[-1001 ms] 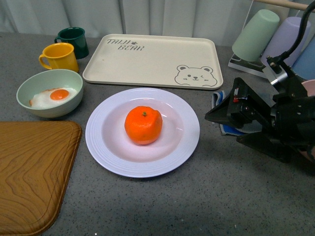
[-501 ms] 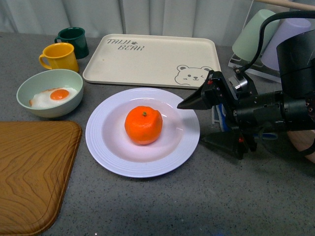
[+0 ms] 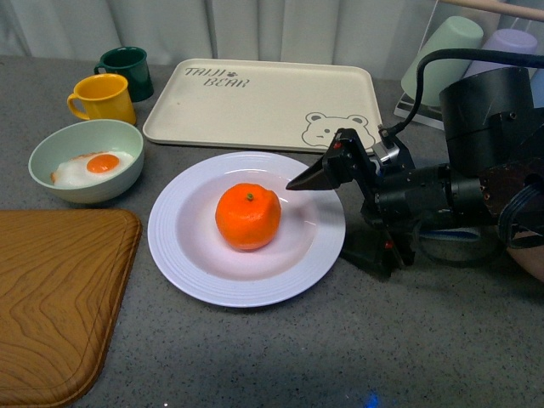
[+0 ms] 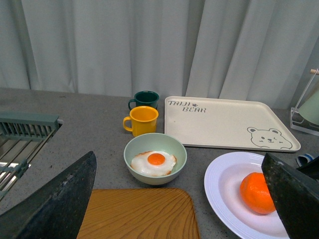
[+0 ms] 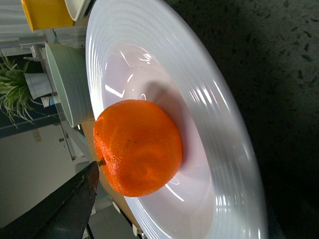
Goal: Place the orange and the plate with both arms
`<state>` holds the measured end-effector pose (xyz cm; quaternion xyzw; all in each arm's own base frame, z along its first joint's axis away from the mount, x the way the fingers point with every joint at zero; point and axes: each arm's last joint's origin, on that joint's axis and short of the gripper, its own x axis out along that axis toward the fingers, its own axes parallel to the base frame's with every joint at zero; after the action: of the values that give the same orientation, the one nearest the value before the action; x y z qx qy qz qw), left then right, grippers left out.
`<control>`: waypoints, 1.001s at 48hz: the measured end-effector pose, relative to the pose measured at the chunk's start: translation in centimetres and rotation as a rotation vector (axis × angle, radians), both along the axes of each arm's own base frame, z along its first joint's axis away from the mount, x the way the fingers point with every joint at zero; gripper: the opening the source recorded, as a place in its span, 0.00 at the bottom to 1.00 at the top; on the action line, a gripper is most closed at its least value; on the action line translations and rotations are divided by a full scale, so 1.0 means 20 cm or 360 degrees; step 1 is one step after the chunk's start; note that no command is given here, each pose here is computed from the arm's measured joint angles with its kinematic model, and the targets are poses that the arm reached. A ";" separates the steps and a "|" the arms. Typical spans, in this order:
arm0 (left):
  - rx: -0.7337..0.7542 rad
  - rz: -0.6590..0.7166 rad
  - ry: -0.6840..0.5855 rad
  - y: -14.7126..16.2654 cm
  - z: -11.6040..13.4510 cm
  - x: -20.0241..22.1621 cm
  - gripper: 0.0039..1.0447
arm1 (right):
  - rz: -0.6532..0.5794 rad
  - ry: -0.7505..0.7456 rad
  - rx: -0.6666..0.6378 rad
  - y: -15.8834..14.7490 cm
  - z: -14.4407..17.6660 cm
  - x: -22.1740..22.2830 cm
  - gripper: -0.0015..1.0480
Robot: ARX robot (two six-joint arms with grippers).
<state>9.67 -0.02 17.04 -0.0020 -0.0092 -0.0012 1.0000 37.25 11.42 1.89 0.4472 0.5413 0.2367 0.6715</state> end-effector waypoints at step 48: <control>0.0000 0.0000 0.0000 0.00 0.00 0.00 0.94 | 0.0114 -0.0277 0.0071 0.03 0.03 -0.04 0.03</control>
<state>9.67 -0.02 17.04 -0.0020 -0.0092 -0.0012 1.0000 36.43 11.97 2.45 0.4202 0.4911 0.3105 0.6971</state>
